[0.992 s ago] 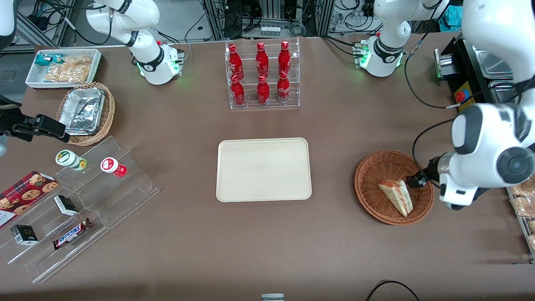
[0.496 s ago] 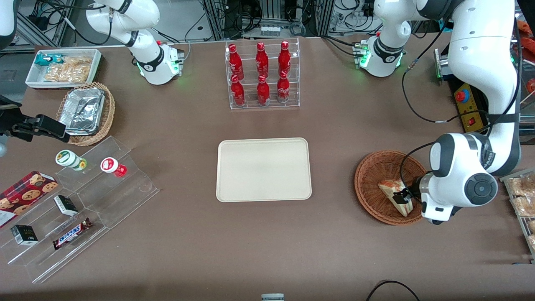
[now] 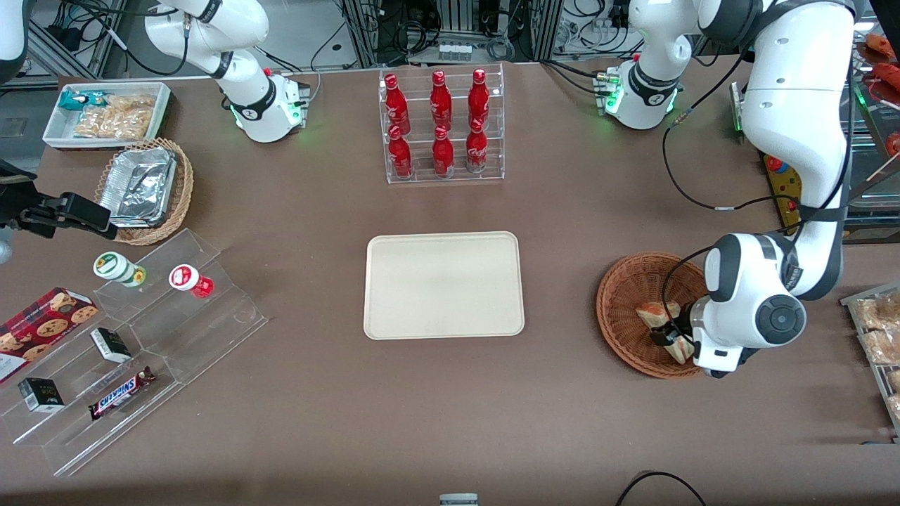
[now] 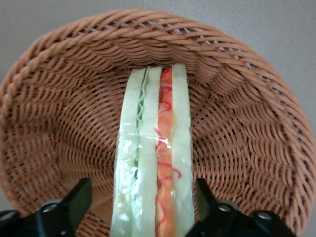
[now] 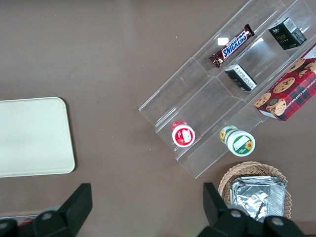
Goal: Place sandwich from basket to tray
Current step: 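Close the left gripper on the sandwich wedge and lift it, then carry the sandwich with the left gripper over the cream tray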
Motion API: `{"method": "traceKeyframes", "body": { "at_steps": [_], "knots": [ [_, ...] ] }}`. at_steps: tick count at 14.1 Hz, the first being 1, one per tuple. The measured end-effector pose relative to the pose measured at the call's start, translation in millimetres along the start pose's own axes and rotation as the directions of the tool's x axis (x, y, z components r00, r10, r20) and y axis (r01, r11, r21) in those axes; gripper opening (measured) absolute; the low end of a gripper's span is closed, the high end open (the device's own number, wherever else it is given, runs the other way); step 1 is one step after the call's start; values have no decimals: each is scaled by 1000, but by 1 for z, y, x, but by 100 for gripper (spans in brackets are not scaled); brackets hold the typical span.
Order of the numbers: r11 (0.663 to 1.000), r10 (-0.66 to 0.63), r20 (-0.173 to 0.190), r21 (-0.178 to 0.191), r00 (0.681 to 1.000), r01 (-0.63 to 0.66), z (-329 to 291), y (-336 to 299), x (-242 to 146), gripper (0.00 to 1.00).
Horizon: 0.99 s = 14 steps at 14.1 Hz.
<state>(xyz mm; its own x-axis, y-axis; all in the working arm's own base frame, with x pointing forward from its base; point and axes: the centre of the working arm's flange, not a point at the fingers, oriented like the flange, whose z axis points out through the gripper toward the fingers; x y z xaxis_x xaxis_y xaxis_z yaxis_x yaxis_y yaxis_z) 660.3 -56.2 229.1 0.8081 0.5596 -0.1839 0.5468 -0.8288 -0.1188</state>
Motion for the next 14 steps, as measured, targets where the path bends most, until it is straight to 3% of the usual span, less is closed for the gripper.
{"method": "traceKeyframes", "body": {
  "at_steps": [3,6,9,14],
  "knots": [
    [1000,-10,-4,-4,1000,10,1,1,0,52],
    [1000,-16,-29,-22,999,15,-16,16,-9,27],
    [999,27,-63,-33,998,-29,-58,62,-54,26],
    [991,132,-94,4,987,-132,-86,188,-218,26]
  ]
}}
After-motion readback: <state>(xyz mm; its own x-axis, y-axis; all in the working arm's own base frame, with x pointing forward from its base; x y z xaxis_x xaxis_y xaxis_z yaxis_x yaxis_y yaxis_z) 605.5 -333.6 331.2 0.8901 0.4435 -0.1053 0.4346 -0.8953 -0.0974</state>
